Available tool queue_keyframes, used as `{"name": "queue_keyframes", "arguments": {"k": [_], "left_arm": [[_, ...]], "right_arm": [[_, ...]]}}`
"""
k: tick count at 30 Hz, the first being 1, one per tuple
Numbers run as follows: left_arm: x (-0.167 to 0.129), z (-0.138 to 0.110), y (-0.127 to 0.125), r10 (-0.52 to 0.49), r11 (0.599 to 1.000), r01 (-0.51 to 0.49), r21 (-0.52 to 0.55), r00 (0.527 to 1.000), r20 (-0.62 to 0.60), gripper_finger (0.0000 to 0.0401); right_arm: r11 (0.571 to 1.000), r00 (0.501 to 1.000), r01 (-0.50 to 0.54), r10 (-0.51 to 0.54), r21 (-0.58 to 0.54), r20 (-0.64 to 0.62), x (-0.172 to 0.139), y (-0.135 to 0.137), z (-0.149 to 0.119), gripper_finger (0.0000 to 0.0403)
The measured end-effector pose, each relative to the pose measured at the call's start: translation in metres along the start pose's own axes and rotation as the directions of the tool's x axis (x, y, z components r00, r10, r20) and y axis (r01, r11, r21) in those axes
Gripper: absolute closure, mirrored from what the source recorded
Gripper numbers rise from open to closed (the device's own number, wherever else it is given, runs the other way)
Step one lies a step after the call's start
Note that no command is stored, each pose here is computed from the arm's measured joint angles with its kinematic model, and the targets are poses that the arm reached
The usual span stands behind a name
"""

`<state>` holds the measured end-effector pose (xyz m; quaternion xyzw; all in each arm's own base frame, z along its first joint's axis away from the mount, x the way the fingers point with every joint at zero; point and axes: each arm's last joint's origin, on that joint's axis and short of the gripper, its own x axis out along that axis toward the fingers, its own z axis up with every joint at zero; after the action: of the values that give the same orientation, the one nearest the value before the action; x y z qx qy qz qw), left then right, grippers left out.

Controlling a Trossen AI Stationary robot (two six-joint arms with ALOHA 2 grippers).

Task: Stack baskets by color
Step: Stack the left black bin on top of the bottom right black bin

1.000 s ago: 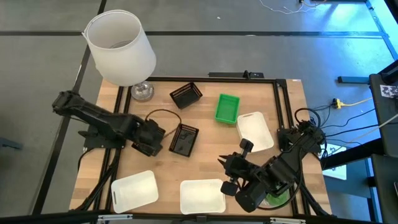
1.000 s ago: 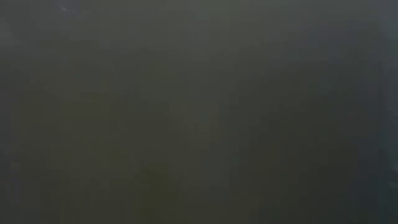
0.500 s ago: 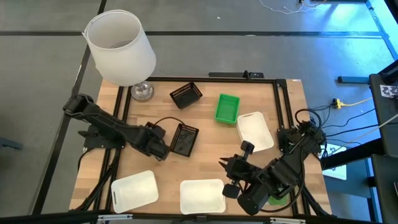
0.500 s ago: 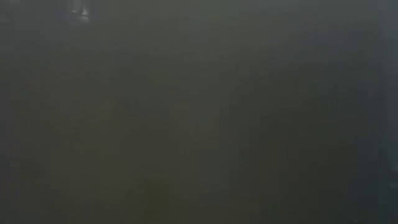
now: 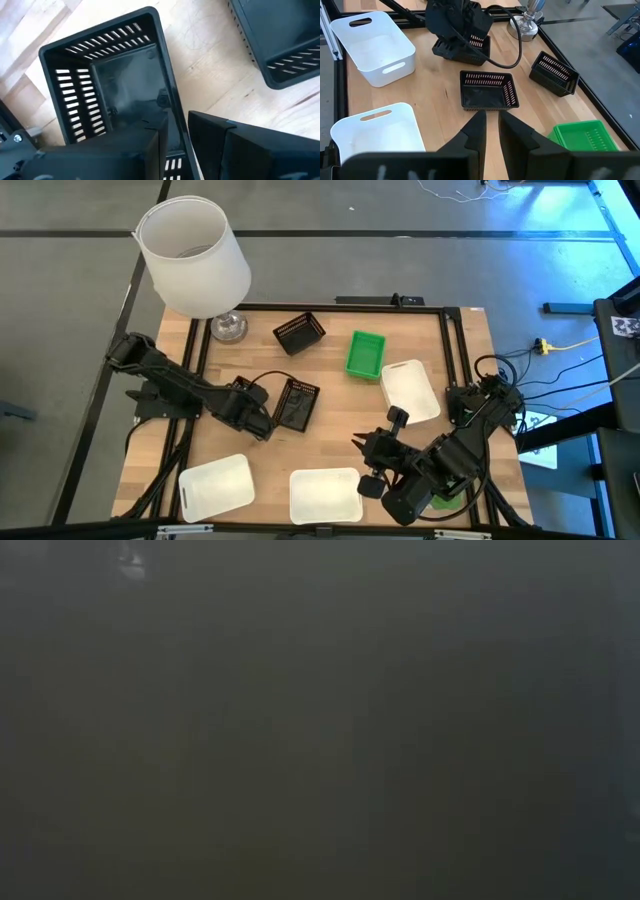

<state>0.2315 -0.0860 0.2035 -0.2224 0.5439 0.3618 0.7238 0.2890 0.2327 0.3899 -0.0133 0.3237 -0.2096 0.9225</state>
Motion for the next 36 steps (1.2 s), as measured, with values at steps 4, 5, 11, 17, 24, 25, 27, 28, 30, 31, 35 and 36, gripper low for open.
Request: {"name": "queue_keyframes", "arguments": {"k": [4, 5, 11, 17, 24, 25, 27, 28, 30, 31, 35, 36], "left_arm": [[0.002, -0.002, 0.0, 0.0, 1.0, 0.0, 0.002, 1.0, 0.0, 0.0335], [0.003, -0.002, 0.001, 0.005, 1.0, -0.005, 0.003, 1.0, -0.001, 0.0335], [0.018, -0.01, 0.007, 0.021, 1.0, -0.021, -0.013, 0.999, -0.033, 0.0335], [0.03, -0.013, 0.012, 0.024, 0.999, -0.025, -0.027, 0.999, -0.037, 0.0335], [0.02, -0.009, 0.012, -0.001, 1.0, 0.001, 0.006, 1.0, -0.006, 0.0335], [0.016, -0.008, 0.013, -0.011, 1.0, 0.011, 0.012, 1.0, 0.002, 0.0335], [0.01, -0.006, 0.014, -0.031, 0.999, 0.031, 0.01, 0.999, 0.013, 0.0335], [0.007, -0.005, 0.016, -0.043, 0.999, 0.043, 0.006, 0.999, 0.018, 0.0335], [0.0, -0.004, 0.018, -0.072, 0.997, 0.072, -0.004, 0.997, 0.03, 0.0335], [-0.002, -0.003, 0.019, -0.084, 0.996, 0.084, -0.007, 0.996, 0.034, 0.0335], [-0.003, -0.004, 0.018, -0.108, 0.994, 0.108, -0.007, 0.994, 0.022, 0.0335], [-0.002, -0.005, 0.016, -0.108, 0.994, 0.109, -0.004, 0.994, 0.019, 0.0335]], "right_arm": [[1.0, 1.0, 0.0, 0.0, 0.0, 0.0, 0.0, 0.0, 0.0, 0.0352], [1.0, 1.0, 0.0, 0.0, 0.0, 0.0, 0.0, 0.0, 0.0, 0.0352], [1.0, 1.0, 0.0, 0.0, 0.001, 0.0, 0.0, 0.0, 0.0, 0.0352], [1.0, 1.0, 0.0, 0.0, 0.001, 0.001, 0.0, 0.0, 0.0, 0.0352], [1.0, 1.0, 0.0, 0.0, 0.002, 0.001, 0.0, 0.0, 0.0, 0.0352], [1.0, 1.0, 0.0, 0.0, 0.002, 0.001, 0.0, 0.0, 0.0, 0.0352], [1.0, 1.0, 0.0, 0.0, 0.002, 0.001, 0.0, 0.0, 0.0, 0.0352], [1.0, 1.0, 0.0, 0.0, 0.002, 0.001, 0.0, 0.0, 0.0, 0.0352], [1.0, 1.0, 0.0, 0.0, 0.002, 0.002, 0.0, 0.0, 0.0, 0.0352], [1.0, 1.0, 0.0, 0.0, 0.002, 0.002, 0.0, 0.0, 0.0, 0.0352], [1.0, 1.0, 0.0, 0.0, 0.002, 0.002, 0.0, 0.0, 0.0, 0.0352], [1.0, 1.0, 0.0, 0.0, 0.003, 0.001, 0.0, 0.0, 0.0, 0.0352]]}}
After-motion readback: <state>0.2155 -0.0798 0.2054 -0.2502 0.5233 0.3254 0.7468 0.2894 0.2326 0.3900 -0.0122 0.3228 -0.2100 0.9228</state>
